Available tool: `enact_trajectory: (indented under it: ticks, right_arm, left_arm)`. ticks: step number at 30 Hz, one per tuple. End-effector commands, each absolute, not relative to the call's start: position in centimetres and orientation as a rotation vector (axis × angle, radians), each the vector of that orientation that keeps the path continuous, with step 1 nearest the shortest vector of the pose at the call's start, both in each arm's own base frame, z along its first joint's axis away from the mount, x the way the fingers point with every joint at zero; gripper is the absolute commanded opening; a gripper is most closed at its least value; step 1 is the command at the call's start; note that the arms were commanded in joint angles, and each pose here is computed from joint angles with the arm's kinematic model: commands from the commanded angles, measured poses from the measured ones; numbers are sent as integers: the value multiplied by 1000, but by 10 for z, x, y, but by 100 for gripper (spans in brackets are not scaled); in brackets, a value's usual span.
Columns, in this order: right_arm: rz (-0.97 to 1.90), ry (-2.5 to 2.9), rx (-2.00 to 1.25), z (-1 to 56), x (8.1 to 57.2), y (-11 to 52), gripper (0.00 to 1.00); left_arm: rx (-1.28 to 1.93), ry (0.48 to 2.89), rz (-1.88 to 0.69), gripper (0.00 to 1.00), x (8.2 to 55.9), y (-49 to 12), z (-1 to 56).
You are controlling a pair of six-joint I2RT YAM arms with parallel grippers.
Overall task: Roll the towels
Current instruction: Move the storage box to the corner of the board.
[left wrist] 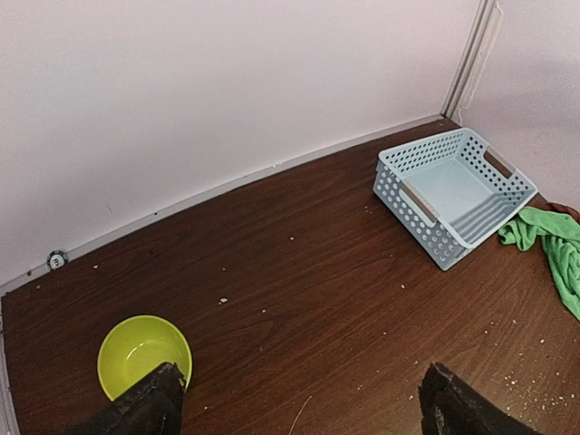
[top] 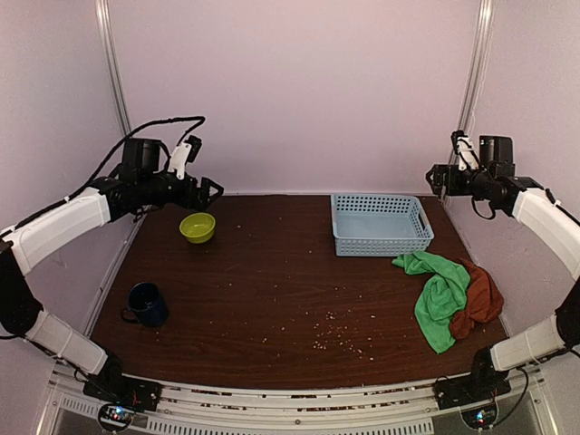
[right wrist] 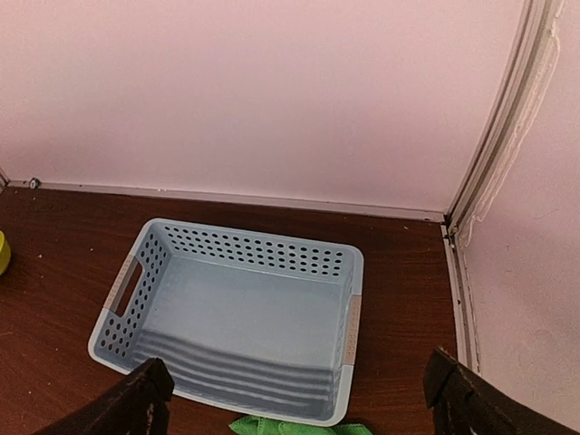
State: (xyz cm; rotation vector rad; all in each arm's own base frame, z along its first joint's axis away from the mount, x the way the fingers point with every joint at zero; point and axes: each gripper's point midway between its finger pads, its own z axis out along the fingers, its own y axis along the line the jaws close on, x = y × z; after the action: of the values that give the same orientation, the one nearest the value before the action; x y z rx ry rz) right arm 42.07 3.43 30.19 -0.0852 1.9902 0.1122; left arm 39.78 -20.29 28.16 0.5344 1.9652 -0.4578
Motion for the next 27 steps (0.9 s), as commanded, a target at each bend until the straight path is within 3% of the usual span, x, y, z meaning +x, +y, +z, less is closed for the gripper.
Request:
enact_trajectory:
  ticks: [1, 7, 15, 21, 27]
  right_arm:
    - [169, 2019, -355, 296, 407, 58, 100]
    - [139, 2168, -663, 233, 395, 80, 96]
    - [13, 2400, -428, 191, 446, 47, 81]
    - [173, 2412, -694, 180, 411, 80, 74]
    - [233, 2397, -929, 162, 363, 130, 47]
  left_arm:
    - [659, 1899, -583, 91, 388, -242, 294]
    - [868, 1872, -674, 90, 350, -301, 275]
    - [772, 2027, -791, 89, 340, -333, 235]
    - [776, 2038, -810, 89, 329, -340, 219]
    - [761, 2049, -832, 88, 326, -341, 209]
